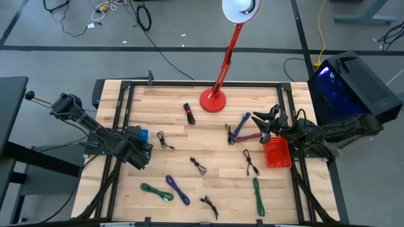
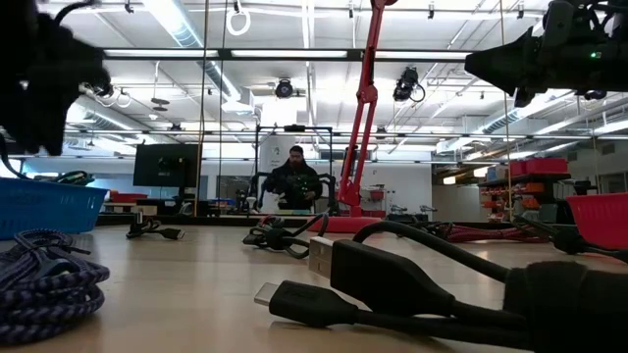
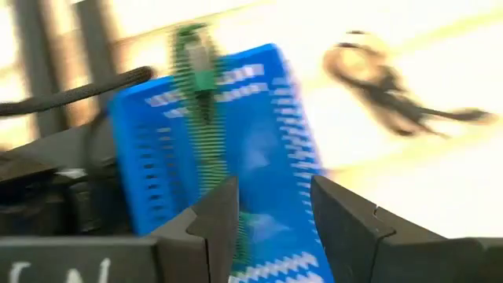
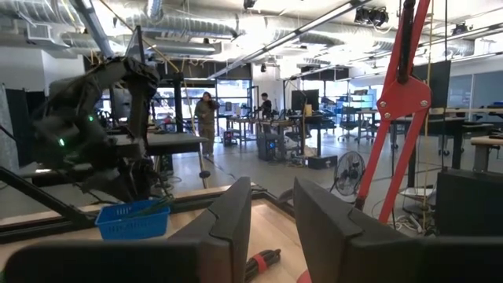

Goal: Pick & Place USB Port
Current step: Put the pink and black charger cable into the blue bin

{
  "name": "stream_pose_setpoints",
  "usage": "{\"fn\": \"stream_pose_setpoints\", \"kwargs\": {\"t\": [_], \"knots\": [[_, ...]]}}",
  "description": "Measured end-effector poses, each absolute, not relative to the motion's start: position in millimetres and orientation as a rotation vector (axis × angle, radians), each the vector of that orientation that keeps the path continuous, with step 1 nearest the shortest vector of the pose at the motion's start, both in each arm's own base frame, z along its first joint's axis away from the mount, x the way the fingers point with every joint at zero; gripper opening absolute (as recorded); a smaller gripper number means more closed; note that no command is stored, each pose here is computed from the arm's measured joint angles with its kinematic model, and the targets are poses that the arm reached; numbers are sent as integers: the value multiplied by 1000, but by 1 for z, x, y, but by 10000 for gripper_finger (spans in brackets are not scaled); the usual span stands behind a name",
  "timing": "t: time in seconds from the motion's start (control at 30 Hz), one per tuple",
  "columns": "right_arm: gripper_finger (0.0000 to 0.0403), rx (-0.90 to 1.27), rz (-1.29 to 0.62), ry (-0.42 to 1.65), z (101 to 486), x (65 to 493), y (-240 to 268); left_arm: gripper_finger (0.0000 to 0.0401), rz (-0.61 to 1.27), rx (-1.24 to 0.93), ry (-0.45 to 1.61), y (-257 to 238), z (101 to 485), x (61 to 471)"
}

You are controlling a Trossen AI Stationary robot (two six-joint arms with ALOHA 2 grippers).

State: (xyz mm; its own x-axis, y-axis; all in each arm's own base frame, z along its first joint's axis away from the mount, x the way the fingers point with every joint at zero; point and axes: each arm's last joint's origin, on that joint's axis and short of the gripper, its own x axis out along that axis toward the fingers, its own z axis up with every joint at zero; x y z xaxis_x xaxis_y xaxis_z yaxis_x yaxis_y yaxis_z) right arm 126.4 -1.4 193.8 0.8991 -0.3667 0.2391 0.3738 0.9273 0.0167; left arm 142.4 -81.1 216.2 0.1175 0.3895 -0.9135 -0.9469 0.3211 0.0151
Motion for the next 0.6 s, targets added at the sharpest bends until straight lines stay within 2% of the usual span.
{"fn": "stream_pose_setpoints", "kwargs": {"t": [0.37, 0.47, 0.6], "knots": [[102, -29, -383, -241, 194, 126, -1, 165, 320, -718, 819, -123, 250, 203], [102, -12, -381, -244, 194, 126, -1, 165, 223, -671, 851, -132, 244, 210], [102, -11, -381, -244, 194, 126, -1, 165, 214, -660, 955, -140, 225, 219]]}}
